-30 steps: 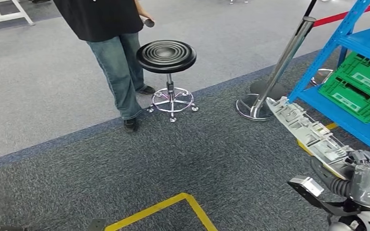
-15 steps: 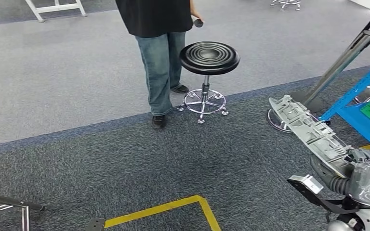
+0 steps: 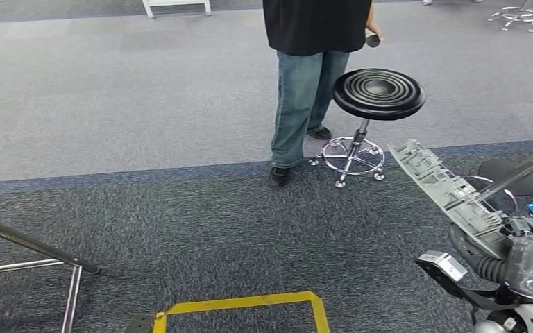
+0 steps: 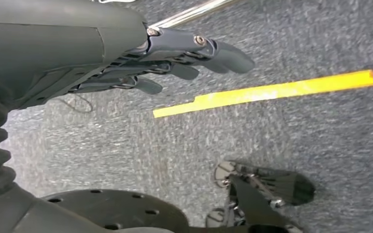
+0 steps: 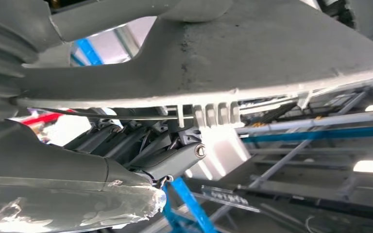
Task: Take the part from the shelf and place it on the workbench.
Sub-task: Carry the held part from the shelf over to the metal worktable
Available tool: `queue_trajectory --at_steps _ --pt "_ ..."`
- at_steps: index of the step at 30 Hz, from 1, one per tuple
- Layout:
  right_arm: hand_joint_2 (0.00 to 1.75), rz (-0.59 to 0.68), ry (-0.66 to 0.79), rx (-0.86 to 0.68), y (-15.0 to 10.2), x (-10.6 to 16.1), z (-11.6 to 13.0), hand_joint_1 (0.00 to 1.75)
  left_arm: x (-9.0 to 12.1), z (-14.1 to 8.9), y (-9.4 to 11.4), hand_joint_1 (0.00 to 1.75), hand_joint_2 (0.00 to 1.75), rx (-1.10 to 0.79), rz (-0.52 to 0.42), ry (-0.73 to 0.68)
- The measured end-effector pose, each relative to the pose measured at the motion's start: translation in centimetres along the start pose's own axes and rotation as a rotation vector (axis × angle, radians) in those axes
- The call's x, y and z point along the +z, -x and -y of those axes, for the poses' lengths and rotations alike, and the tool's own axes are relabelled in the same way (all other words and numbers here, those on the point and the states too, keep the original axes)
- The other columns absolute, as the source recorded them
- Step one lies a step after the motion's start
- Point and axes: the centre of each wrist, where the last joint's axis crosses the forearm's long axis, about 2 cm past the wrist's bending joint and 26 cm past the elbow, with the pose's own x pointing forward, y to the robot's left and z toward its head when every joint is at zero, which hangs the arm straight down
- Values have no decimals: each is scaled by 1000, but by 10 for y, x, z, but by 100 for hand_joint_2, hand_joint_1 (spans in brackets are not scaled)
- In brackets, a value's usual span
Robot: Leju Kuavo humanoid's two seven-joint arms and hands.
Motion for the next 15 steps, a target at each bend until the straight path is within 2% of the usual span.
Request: queue_trajectory --at_steps 15 --pt "175 -22 -20 8 1 8 2 175 0 0 0 0 175 0 0 12"
